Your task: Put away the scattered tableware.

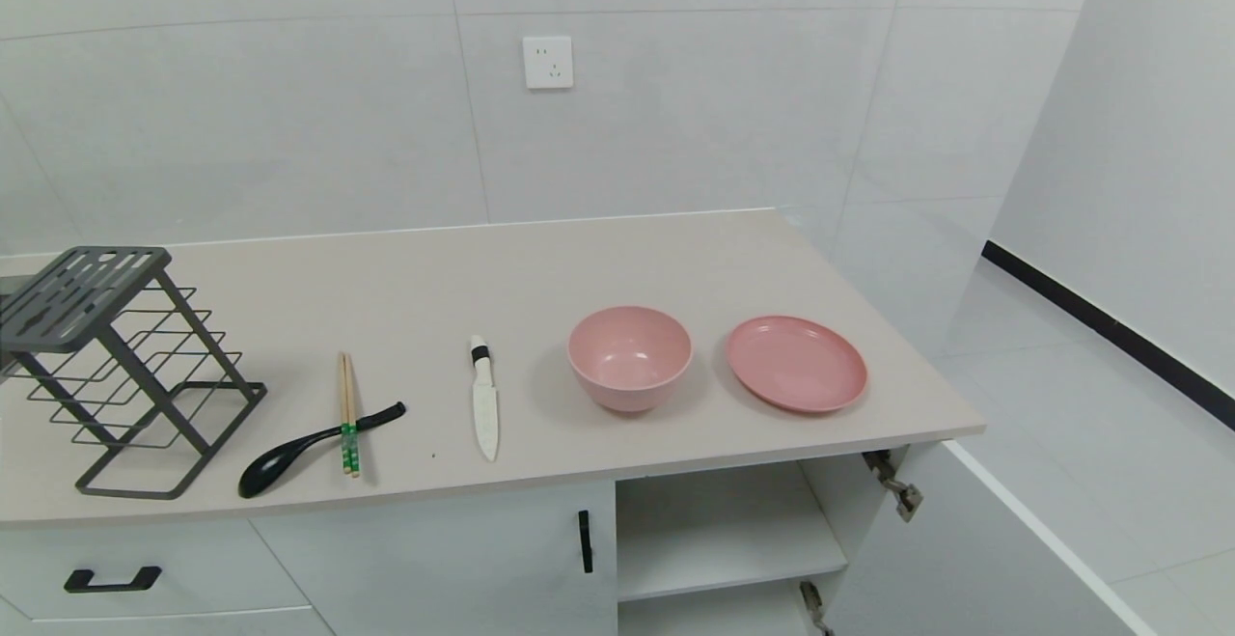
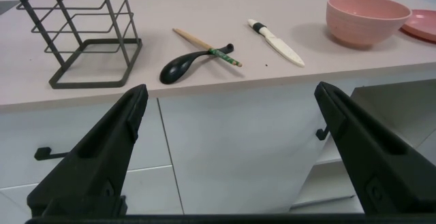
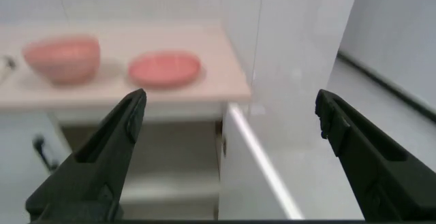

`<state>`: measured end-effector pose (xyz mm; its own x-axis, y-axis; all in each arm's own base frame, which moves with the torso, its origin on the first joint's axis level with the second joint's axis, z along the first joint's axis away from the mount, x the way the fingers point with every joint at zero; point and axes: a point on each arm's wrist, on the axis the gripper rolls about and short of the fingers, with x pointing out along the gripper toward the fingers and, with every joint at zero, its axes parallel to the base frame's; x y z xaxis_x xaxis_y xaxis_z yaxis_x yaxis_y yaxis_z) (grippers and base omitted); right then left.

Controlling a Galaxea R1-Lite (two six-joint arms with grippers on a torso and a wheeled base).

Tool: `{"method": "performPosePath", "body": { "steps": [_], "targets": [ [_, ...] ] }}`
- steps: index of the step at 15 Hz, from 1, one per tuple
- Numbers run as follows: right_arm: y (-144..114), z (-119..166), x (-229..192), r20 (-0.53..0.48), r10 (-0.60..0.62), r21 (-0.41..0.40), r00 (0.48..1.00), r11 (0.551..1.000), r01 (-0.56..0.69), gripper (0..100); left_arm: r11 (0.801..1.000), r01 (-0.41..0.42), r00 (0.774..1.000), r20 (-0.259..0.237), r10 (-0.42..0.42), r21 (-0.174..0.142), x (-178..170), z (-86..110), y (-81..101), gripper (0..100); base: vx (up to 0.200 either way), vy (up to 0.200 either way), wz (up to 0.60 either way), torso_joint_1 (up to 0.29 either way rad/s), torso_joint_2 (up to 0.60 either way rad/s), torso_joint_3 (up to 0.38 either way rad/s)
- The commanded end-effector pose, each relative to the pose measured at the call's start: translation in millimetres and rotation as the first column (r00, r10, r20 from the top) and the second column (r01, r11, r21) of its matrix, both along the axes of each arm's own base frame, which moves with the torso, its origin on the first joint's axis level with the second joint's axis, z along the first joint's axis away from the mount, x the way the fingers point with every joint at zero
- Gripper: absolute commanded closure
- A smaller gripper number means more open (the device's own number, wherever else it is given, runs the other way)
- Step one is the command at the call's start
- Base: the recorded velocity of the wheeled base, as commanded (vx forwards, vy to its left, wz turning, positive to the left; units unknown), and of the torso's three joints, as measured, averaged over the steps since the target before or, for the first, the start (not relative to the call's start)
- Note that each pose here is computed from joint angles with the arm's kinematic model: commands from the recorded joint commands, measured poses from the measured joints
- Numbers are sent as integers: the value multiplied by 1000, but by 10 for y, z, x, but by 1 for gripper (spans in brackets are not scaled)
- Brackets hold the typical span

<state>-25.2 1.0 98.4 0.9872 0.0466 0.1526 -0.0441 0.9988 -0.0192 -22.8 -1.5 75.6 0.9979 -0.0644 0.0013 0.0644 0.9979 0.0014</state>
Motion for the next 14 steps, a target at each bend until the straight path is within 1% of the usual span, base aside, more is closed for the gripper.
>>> {"method": "performPosePath", "body": {
  "steps": [1, 2, 3, 4, 5, 7, 9, 10, 11, 14],
  "targets": [
    [8, 383, -117, 181, -8, 16, 984, 1000, 6, 0, 1000, 0, 1000, -1, 0, 0, 1, 1, 0, 0, 0, 0, 0, 0, 0, 0],
    [22, 585, -92, 168, 23, 0, 985, 1000, -24, 0, 1000, 0, 1000, -1, 0, 0, 1, 1, 0, 0, 0, 0, 0, 0, 0, 0],
    [39, 611, -14, 116, 109, -24, 987, 994, -107, 0, 1000, -2, 1000, -1, 2, -3, 1, 1, 0, 0, 0, 0, 0, 0, 0, 0],
    [51, 614, 68, 49, 172, -27, 984, 985, -171, 0, 1000, -2, 1000, -2, 2, -7, 1, 1, 0, 0, 0, 0, 0, 0, 0, 0],
    [54, 632, 119, 6, 194, -22, 981, 981, -194, 0, 1000, -2, 1000, -2, 2, -9, 1, 1, 0, 0, 0, 0, 0, 0, 0, 0],
    [52, 822, 412, -127, 227, 10, 966, 974, -228, 0, 1000, -2, 1000, -2, 2, -9, 1, 1, 0, 0, 0, 0, 0, 0, 0, 0],
    [66, 894, 699, -240, 265, 38, 934, 964, -264, 0, 1000, -2, 1000, -2, 2, -9, 1, 1, 0, 0, 0, 0, 0, 0, 0, 0],
    [82, 910, 907, -300, 277, 52, 913, 960, -274, 0, 1000, -2, 1000, -2, 2, -9, 1, 1, 0, 0, 0, 0, 0, 0, 0, 0],
    [88, 893, 1080, -336, 273, 58, 901, 961, -270, 0, 1000, -2, 1000, -2, 2, -9, 1, 1, 0, 0, 0, 0, 0, 0, 0, 0],
    [95, 856, 1420, -335, 263, 56, 905, 964, -259, 0, 1000, -2, 1000, -2, 2, -9, 1, 1, 0, 0, 0, 0, 0, 0, 0, 0]
  ]
}}
